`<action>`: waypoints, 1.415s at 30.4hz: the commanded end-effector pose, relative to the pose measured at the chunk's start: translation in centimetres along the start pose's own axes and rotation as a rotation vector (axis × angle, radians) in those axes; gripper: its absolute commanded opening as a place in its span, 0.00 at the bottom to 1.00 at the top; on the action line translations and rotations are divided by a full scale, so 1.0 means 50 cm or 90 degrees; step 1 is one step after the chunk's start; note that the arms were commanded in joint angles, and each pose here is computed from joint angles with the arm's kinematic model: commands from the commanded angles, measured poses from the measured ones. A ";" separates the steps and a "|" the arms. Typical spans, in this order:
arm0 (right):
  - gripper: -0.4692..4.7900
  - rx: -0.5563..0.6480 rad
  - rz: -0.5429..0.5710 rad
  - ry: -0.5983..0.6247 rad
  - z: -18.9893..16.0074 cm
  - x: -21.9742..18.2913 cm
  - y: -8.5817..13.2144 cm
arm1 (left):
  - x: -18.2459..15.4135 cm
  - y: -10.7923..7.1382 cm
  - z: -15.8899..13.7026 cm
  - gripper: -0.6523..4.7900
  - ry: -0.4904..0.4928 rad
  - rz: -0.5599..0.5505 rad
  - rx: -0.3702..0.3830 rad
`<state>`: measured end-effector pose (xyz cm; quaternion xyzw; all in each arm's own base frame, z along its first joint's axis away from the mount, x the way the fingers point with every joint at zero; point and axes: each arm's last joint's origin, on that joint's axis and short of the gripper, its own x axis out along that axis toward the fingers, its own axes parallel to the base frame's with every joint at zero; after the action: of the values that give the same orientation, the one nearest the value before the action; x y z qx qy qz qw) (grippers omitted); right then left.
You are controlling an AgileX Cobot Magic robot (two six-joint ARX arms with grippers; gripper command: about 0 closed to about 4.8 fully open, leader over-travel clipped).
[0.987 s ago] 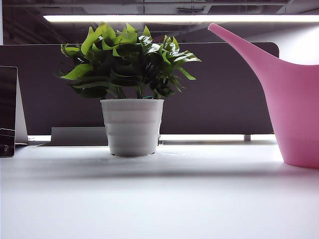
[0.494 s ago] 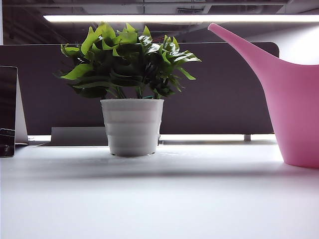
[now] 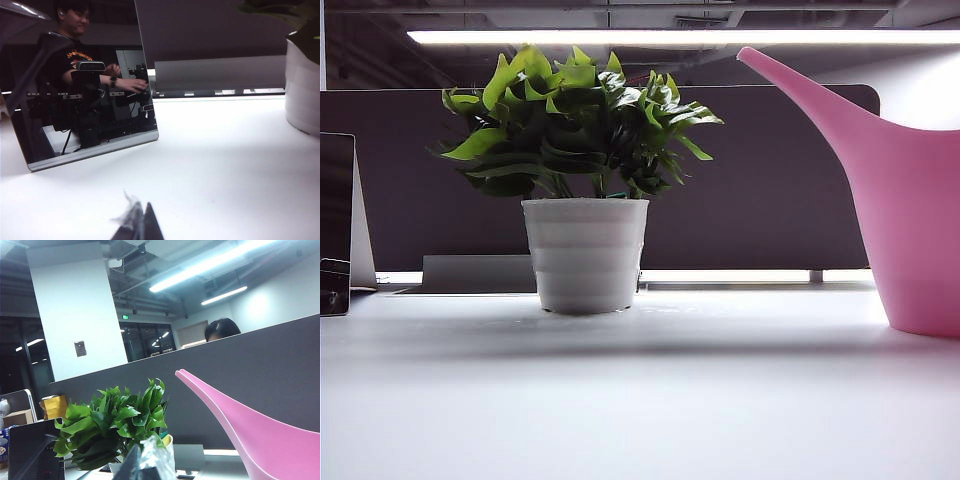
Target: Pick up the watering can from the table, water the potted plant, and put the can back.
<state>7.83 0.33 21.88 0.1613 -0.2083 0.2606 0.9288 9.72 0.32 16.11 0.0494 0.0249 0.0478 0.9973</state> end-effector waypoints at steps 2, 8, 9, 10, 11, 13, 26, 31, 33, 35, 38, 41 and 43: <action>0.09 -0.002 -0.002 0.001 0.001 0.000 0.000 | 0.000 0.000 0.001 0.11 -0.004 0.000 0.000; 0.09 -0.101 -0.027 0.042 -0.014 -0.001 -0.009 | 0.000 0.000 0.001 0.11 -0.004 0.000 0.000; 0.09 -0.126 -0.040 0.065 -0.024 -0.002 -0.014 | 0.000 0.000 0.001 0.11 -0.004 0.000 0.000; 0.09 -0.136 -0.062 0.085 -0.034 -0.003 -0.019 | 0.000 0.000 0.001 0.11 -0.004 0.000 0.000; 0.09 -0.135 -0.095 0.106 -0.043 -0.004 -0.024 | 0.000 0.000 0.001 0.11 -0.004 0.000 0.000; 0.09 -0.125 -0.203 0.147 -0.064 -0.008 -0.035 | 0.000 0.000 0.001 0.11 -0.003 0.000 0.000; 0.09 -0.210 -0.305 0.250 -0.106 -0.008 -0.016 | 0.000 0.000 0.001 0.11 -0.003 0.000 0.000; 0.09 -0.194 -0.289 0.284 -0.116 -0.012 -0.016 | 0.000 0.000 0.001 0.11 -0.003 0.000 0.000; 0.09 -0.189 -0.273 0.296 -0.119 -0.013 -0.015 | 0.000 0.000 0.001 0.11 -0.003 0.000 0.000; 0.09 -0.186 -0.261 0.298 -0.119 -0.013 -0.014 | 0.000 0.000 0.001 0.11 -0.003 0.000 0.000; 0.09 -0.184 -0.255 0.299 -0.119 -0.013 -0.016 | 0.000 0.000 0.001 0.11 -0.003 0.000 0.000; 0.09 -0.182 -0.255 0.301 -0.117 -0.015 -0.022 | 0.000 0.000 0.001 0.11 -0.003 0.000 0.000; 0.09 -0.185 -0.273 0.304 -0.117 -0.018 -0.027 | 0.000 0.000 0.001 0.11 -0.003 0.000 0.000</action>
<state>9.63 1.32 16.20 0.0004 0.0192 0.0592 0.9981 9.72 0.32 16.09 0.0495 0.0262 0.0470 0.9973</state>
